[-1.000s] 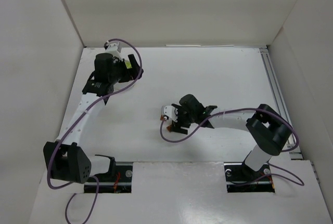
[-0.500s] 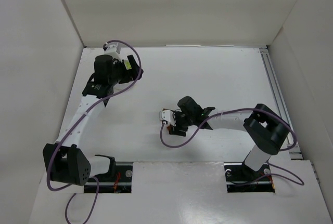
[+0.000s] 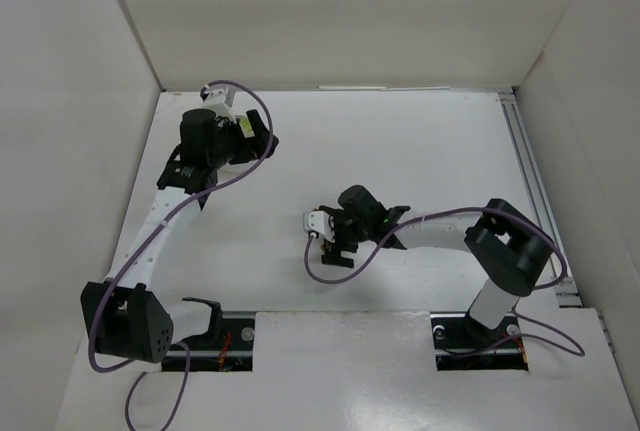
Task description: Sort the legos into containers by color
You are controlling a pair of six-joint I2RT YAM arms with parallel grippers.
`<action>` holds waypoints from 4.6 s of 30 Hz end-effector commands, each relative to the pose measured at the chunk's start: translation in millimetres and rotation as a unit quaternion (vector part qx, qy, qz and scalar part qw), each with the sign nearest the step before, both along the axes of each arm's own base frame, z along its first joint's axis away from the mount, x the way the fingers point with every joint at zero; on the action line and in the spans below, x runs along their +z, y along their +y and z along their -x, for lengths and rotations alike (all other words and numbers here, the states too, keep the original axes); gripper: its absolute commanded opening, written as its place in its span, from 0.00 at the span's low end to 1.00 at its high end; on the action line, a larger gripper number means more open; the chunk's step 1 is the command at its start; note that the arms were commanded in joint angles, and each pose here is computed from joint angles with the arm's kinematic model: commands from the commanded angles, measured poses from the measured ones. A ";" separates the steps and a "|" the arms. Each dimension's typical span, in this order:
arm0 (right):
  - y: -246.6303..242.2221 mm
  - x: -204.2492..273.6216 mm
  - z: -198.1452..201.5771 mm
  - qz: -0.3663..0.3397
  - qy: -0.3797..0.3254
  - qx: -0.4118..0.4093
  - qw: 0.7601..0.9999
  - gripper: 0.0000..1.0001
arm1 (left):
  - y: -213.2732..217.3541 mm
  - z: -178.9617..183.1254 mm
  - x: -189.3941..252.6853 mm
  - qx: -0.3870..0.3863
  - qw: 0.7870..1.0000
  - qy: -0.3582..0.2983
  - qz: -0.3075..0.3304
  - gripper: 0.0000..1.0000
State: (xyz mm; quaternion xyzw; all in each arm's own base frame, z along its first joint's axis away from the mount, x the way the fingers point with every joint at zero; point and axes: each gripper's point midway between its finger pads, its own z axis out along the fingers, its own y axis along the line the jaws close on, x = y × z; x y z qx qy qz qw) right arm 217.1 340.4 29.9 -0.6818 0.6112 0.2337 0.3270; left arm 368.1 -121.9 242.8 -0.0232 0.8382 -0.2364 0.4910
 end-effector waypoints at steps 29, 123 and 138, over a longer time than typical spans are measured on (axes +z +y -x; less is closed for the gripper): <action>-37.1 -24.3 25.5 0.044 0.081 -0.101 0.991 0.40 | -18.3 20.0 25.6 -0.065 0.996 -0.059 0.014 0.99; -139.3 165.8 -143.5 -0.140 -0.203 -0.366 0.898 1.00 | 98.4 -116.2 -47.3 0.178 0.977 0.102 -0.053 0.00; -39.6 112.5 -113.1 -0.090 -0.119 -0.317 0.937 1.00 | 87.5 -97.4 -26.6 0.149 0.985 0.077 -0.037 0.81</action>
